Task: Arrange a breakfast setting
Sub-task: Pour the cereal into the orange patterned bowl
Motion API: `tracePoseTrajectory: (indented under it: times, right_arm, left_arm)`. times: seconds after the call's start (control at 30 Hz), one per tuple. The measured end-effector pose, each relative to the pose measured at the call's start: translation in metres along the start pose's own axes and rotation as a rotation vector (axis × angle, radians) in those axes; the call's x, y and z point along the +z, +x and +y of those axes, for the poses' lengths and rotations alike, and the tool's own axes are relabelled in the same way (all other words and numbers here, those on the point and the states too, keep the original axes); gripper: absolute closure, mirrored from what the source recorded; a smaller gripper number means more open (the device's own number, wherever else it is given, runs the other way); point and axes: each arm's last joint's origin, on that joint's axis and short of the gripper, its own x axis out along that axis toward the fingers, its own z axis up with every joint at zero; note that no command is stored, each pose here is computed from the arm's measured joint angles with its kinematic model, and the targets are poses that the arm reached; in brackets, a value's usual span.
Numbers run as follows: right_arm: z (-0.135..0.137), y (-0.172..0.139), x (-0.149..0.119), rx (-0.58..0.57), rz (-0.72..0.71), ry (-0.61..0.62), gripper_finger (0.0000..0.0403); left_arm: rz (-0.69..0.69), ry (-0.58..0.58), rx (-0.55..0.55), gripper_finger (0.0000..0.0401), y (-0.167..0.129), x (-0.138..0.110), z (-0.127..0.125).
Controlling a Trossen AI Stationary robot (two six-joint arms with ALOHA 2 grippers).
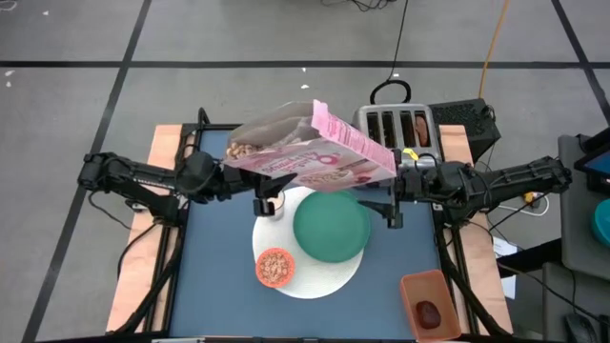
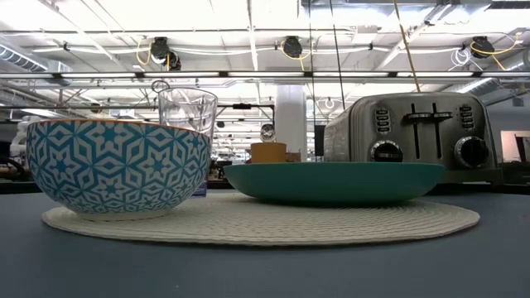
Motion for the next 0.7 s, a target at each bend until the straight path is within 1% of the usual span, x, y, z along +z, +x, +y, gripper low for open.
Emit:
tracePoseTrajectory:
  times: [0.17, 0.27, 0.43, 0.6, 0.7]
  right_arm:
    - [-0.0002, 0.0001, 0.0009, -0.004, -0.009, -0.016, 0.0080]
    - [-0.0012, 0.0018, 0.0030, -0.038, -0.035, -0.045, 0.0080]
    - [-0.0014, 0.0019, 0.0042, -0.042, -0.048, -0.044, 0.0080]
    - [-0.0009, 0.0017, 0.0019, -0.036, -0.022, -0.044, 0.0080]
    - [-0.0007, 0.0017, 0.0008, -0.032, -0.011, -0.022, 0.0080]
  left_arm:
    - [0.011, 0.002, 0.000, 0.0233, 0.0000, -0.0010, 0.0003]
    - [0.011, 0.003, 0.001, 0.0234, 0.0001, -0.0010, 0.0008]
    - [0.011, 0.006, 0.001, 0.0234, 0.0001, -0.0010, 0.0008]
    - [0.006, 0.023, 0.018, 0.0235, -0.0015, 0.0039, 0.0034]
    - [0.018, 0.031, 0.028, 0.0235, -0.0033, 0.0069, 0.0059]
